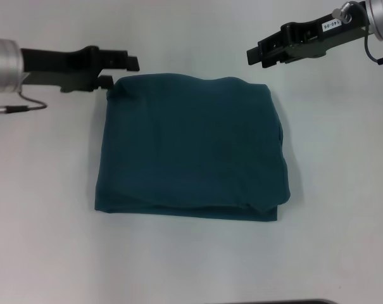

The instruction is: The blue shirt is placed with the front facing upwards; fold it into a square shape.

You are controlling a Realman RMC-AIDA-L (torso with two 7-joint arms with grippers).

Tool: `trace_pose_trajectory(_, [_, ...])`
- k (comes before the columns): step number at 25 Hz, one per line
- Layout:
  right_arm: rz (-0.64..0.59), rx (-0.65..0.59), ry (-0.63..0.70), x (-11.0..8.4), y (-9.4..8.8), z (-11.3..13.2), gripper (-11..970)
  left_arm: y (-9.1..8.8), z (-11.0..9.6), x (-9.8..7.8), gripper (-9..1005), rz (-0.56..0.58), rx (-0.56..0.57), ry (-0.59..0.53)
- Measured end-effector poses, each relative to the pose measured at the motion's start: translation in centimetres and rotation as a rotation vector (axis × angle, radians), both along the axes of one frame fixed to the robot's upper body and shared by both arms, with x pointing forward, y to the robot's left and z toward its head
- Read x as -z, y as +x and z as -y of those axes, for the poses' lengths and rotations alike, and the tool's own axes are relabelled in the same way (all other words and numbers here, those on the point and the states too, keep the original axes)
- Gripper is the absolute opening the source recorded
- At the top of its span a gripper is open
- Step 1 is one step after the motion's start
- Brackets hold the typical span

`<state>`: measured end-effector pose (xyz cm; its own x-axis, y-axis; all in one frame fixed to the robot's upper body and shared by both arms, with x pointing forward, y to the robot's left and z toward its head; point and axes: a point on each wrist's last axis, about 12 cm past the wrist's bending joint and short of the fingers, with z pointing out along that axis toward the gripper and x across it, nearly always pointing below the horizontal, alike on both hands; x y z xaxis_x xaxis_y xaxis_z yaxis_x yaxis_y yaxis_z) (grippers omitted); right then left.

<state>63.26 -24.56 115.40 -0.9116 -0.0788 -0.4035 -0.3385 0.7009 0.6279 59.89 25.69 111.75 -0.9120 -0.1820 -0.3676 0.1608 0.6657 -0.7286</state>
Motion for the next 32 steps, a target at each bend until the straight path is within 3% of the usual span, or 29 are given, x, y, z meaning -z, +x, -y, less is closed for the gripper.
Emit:
trace_pose_trajectory(7, [0.005, -0.043, -0.009, 0.4, -0.7, 0.8, 440, -3.5, -3.2, -1.3, 793, -0.027, 0.162, -0.15])
trace_pose_trajectory(10, [0.097, -0.145, -0.003, 0.6, -1.5, 1.1, 440, -5.6, -4.2, -1.5, 793, 0.077, 0.28, -0.215])
trace_pose_trajectory(12, [0.259, -0.252, 0.02, 0.8, -2.5, 1.2, 441, -7.0, -4.8, -1.4, 794, 0.216, 0.362, -0.237])
trace_pose_trajectory(15, [0.586, -0.349, 0.049, 1.9, -4.6, 1.6, 441, -9.4, -5.3, 0.0, 796, 0.473, 0.439, -0.223])
trace_pose_trajectory(18, [0.788, -0.293, 0.069, 3.4, -6.0, 2.0, 442, -11.4, -5.8, 2.2, 797, 0.706, 0.383, -0.134])
trace_pose_trajectory(23, [0.829, -0.261, 0.125, 4.9, -7.5, 2.4, 545, -14.0, -5.5, 5.0, 801, 0.847, 0.351, -0.079])
trace_pose_trajectory(26, [0.839, -0.272, 0.13, 6.3, -8.9, 2.5, 622, -15.0, -5.0, 6.1, 802, 0.829, 0.363, -0.113])
trace_pose_trajectory(32, [0.897, -0.519, 0.154, 10.2, -13.4, 1.2, 694, -17.9, -4.8, 7.7, 803, 0.897, 0.396, -0.105])
